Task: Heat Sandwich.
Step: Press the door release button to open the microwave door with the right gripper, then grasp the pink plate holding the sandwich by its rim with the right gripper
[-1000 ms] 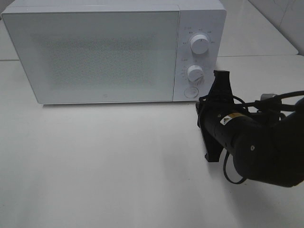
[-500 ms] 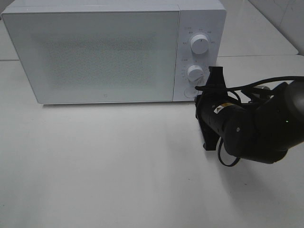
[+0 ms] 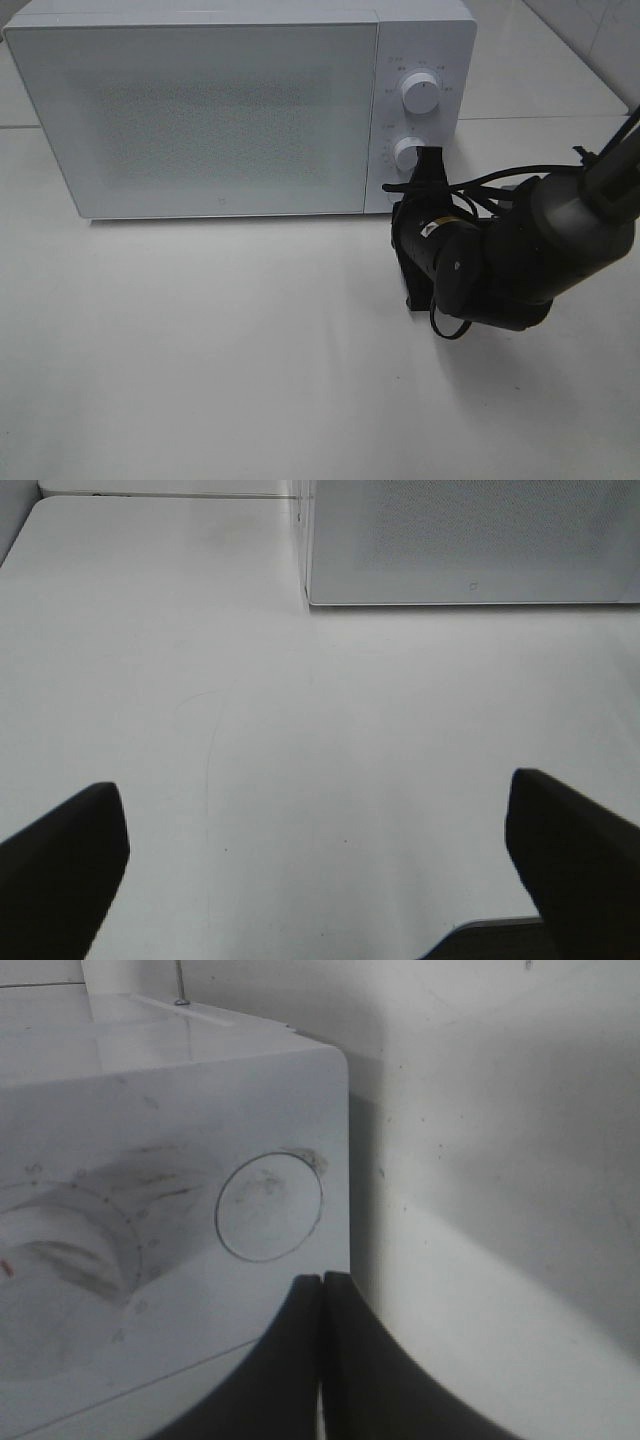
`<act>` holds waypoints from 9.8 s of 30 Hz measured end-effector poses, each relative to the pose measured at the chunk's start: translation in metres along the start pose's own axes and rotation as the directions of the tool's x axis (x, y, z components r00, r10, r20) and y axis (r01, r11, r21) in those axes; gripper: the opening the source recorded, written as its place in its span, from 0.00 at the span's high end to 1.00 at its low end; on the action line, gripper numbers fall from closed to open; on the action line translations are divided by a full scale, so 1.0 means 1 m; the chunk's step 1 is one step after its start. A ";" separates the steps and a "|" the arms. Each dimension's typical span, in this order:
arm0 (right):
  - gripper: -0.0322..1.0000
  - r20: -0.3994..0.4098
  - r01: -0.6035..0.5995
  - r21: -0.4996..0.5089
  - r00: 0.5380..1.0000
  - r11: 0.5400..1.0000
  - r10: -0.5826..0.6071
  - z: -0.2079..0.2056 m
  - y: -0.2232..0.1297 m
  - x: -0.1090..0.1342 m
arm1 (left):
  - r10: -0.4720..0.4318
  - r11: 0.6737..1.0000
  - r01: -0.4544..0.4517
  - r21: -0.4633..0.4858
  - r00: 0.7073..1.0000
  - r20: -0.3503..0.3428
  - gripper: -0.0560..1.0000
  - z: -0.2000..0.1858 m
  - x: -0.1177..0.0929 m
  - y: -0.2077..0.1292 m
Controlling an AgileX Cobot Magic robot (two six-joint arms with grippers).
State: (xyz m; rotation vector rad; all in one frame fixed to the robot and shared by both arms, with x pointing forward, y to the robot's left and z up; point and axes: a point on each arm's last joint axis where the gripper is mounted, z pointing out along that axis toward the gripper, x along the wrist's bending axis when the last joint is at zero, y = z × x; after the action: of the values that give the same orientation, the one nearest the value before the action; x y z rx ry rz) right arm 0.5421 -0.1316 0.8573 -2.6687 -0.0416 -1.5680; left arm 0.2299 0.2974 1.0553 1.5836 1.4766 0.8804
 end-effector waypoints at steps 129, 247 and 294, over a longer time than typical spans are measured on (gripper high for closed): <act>0.95 0.056 0.060 0.018 0.997 0.998 -0.061 -0.019 0.016 0.015 | 0.001 1.000 -0.001 0.000 1.000 0.000 0.04 0.000 0.000 0.000; 0.08 -0.574 -0.048 -0.278 -0.792 -0.959 0.206 -0.106 -0.029 0.123 | 0.001 1.000 -0.001 0.000 1.000 0.000 0.04 0.000 0.000 0.000; 0.17 -0.399 -0.111 -0.425 -0.868 -0.898 0.296 0.020 -0.145 0.126 | 0.001 1.000 -0.001 0.000 1.000 0.000 0.04 0.000 0.000 0.000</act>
State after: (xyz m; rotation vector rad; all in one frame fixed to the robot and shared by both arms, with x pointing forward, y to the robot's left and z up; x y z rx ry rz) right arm 0.6143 0.0142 0.9609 -0.5671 2.4899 0.3616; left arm 0.2299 0.2974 1.0553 1.5845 1.4759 0.8810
